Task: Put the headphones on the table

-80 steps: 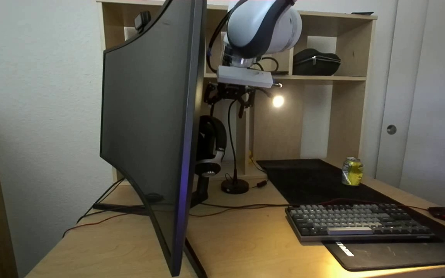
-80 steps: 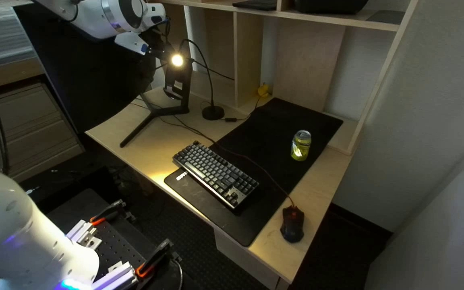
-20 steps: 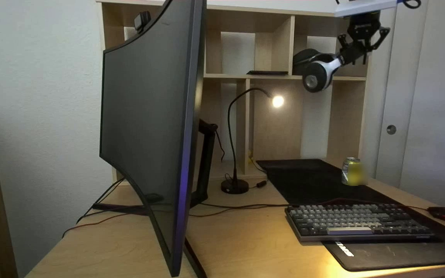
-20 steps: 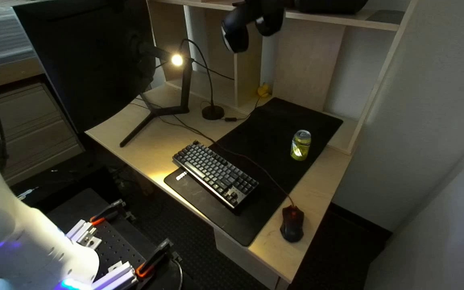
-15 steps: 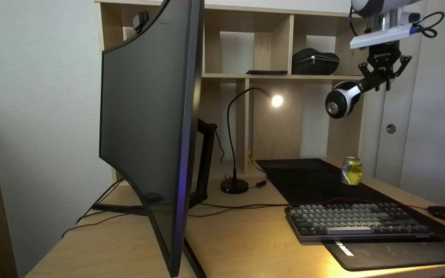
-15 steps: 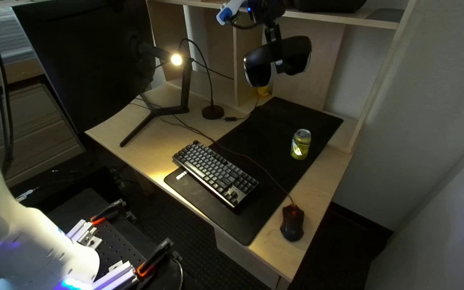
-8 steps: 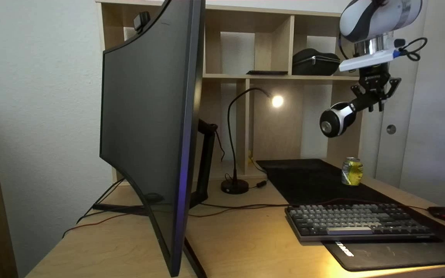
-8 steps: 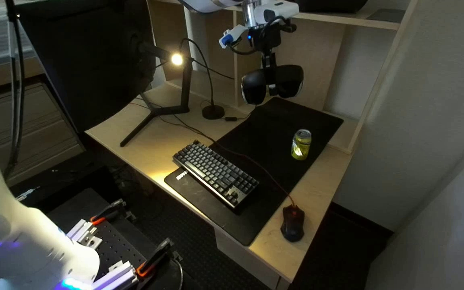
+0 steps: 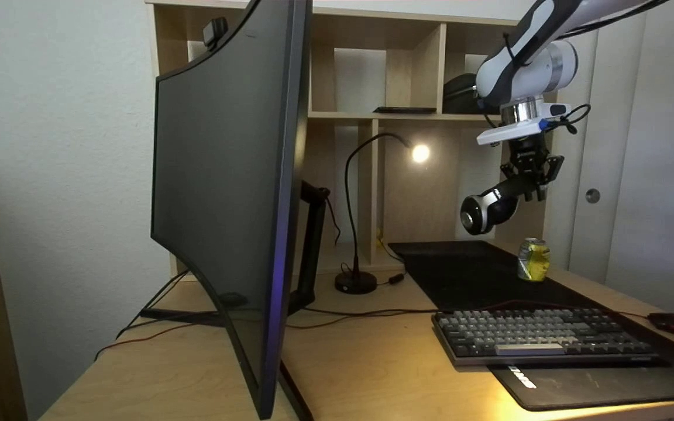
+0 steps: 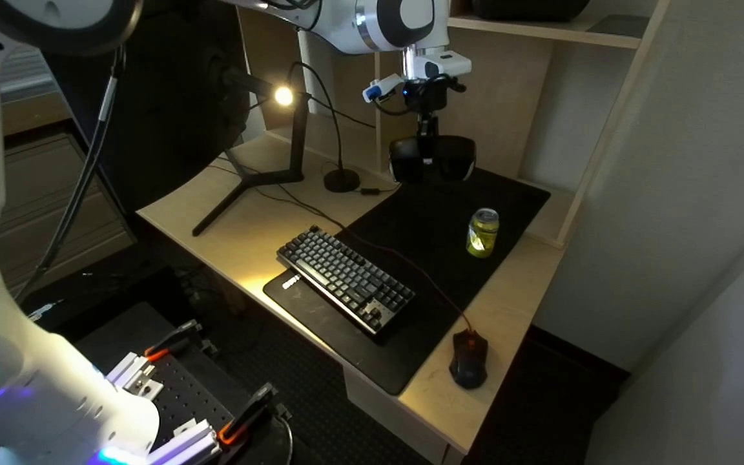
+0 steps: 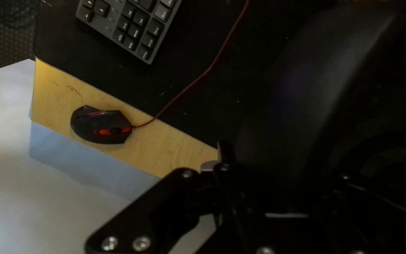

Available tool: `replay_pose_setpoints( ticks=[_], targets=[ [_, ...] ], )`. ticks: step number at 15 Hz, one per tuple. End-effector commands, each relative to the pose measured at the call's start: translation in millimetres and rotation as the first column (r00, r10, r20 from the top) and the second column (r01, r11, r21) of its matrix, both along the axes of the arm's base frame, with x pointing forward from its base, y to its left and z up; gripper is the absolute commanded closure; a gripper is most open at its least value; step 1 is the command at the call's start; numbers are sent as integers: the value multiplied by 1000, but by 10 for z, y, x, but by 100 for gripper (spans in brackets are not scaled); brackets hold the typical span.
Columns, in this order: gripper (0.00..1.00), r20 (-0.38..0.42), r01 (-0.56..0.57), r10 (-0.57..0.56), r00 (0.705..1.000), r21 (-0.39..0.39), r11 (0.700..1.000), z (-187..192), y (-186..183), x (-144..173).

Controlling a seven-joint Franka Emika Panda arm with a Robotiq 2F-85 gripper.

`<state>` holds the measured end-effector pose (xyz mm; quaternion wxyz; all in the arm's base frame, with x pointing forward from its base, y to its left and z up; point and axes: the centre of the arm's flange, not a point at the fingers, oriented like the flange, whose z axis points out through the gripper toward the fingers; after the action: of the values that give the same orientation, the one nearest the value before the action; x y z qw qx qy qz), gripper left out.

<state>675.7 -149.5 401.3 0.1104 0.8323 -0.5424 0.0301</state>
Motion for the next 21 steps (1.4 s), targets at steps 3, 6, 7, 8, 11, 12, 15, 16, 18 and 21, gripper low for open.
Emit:
replay_pose_setpoints(
  ticks=[3,6,7,8,11,12,15,16,18,21],
  targets=[
    [93,-44,13,-13,999,3,1000,-273,136,268],
    [93,-35,72,-70,997,67,995,-479,225,619],
    [93,-26,110,-109,994,68,992,-558,209,766],
    [93,-16,161,-160,987,58,985,-647,188,908],
    [73,-20,139,-138,990,51,989,-859,268,545],
    [73,-29,139,-137,990,49,989,-927,267,543],
    [93,-45,140,-139,989,22,990,-983,284,542],
    [93,-58,175,-174,983,15,984,-1116,273,674],
    [93,-57,257,-254,965,38,966,-1343,238,875],
    [93,-26,385,-384,923,67,921,-1621,151,1087]
  ],
)
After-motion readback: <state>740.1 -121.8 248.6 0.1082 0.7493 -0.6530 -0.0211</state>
